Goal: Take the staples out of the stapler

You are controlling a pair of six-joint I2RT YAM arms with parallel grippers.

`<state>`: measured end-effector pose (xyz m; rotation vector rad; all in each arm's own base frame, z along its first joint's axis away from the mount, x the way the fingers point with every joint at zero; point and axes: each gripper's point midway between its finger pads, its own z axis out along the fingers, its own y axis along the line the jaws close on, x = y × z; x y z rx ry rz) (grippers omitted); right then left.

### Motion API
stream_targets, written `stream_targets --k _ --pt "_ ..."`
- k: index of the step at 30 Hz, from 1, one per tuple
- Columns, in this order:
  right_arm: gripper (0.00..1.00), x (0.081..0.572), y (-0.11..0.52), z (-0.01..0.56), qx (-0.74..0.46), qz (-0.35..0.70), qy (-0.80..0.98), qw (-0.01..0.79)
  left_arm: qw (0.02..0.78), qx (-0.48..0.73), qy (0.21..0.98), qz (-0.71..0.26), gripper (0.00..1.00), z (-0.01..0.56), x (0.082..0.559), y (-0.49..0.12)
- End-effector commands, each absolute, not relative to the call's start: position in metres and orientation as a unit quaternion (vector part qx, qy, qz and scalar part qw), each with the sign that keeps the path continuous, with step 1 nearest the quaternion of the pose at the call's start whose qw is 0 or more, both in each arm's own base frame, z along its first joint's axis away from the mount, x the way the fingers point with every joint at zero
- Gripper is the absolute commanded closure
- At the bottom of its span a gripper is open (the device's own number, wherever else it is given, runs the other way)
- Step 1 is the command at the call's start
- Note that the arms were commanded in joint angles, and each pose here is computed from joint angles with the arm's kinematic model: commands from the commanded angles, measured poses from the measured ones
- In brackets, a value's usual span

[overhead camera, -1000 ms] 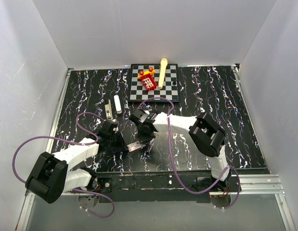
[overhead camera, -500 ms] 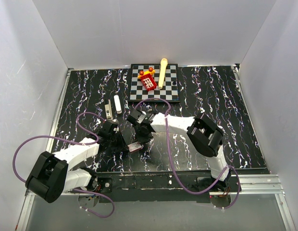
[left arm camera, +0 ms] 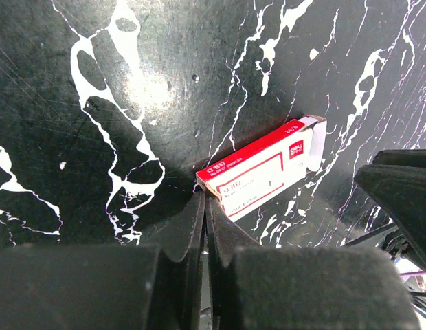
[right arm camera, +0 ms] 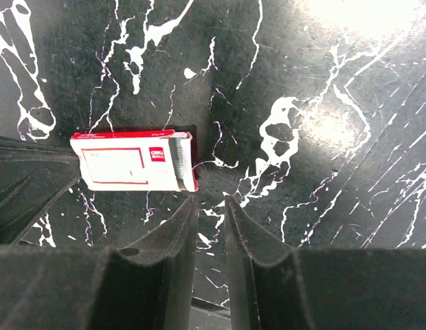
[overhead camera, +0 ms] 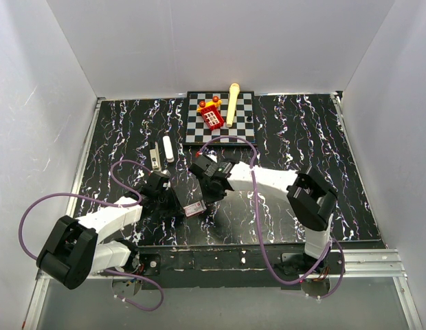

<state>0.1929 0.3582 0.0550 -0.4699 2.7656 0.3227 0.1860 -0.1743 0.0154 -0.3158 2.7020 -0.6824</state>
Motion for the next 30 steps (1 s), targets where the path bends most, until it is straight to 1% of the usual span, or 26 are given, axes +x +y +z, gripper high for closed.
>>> stream_targets --k 1,4,5,19,30 --pt "0.76 0.204 0.347 0.058 -0.153 0.106 0.967 0.173 0.156 -0.101 0.959 -0.215 1.00 0.003 0.175 -0.166" --pt "0.97 0.208 0.346 0.049 -0.152 0.106 0.969 0.165 0.156 -0.095 0.959 -0.216 1.00 0.004 0.176 -0.167" --pt "0.99 0.208 0.347 0.047 -0.152 0.107 0.969 0.161 0.156 -0.093 0.959 -0.216 1.00 0.004 0.176 -0.167" --pt "0.99 0.207 0.367 0.033 -0.168 0.130 0.968 0.134 0.146 -0.078 0.961 -0.223 1.00 0.000 0.173 -0.174" --pt "0.99 0.198 0.384 0.031 -0.204 0.172 0.956 0.125 0.145 -0.066 0.962 -0.222 1.00 -0.001 0.173 -0.176"
